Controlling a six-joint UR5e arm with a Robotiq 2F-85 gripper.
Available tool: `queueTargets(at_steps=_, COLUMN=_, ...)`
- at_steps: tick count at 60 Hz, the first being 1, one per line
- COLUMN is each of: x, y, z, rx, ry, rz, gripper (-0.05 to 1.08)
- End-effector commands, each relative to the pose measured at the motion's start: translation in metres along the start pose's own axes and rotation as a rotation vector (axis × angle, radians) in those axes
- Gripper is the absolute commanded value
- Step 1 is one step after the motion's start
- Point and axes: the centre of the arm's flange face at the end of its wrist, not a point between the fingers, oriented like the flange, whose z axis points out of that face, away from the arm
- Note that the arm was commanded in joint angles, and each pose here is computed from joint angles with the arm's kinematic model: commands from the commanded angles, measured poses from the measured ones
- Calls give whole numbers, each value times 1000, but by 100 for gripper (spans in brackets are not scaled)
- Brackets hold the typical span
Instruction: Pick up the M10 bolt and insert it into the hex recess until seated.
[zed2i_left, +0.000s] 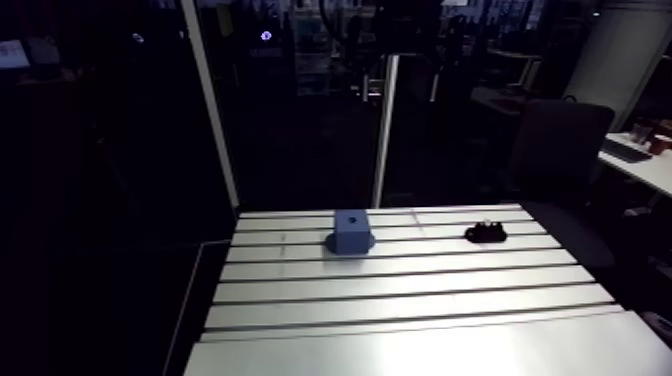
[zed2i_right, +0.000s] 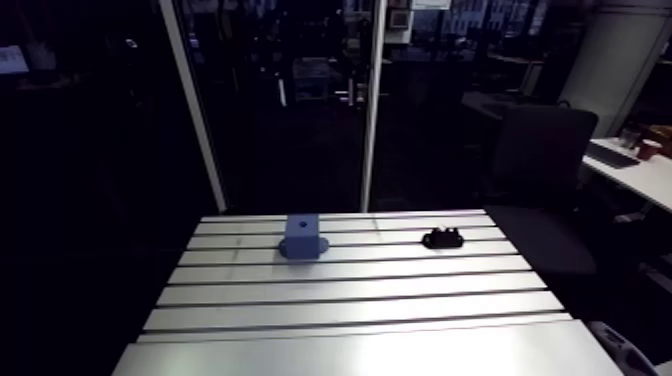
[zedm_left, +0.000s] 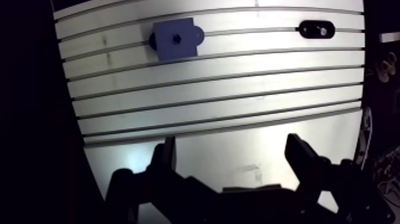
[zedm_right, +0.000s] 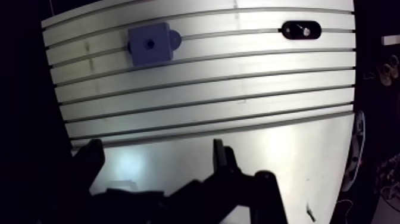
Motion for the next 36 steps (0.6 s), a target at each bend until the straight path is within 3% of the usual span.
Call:
queueTargets(at_steps=1, x=-12, y=-42, z=-31, rx=25, ry=1, rz=-151, gripper=1)
queueTargets(at_steps=36, x=-8, y=-34, z=-30, rx=21, ry=3, rz=-162, gripper=1)
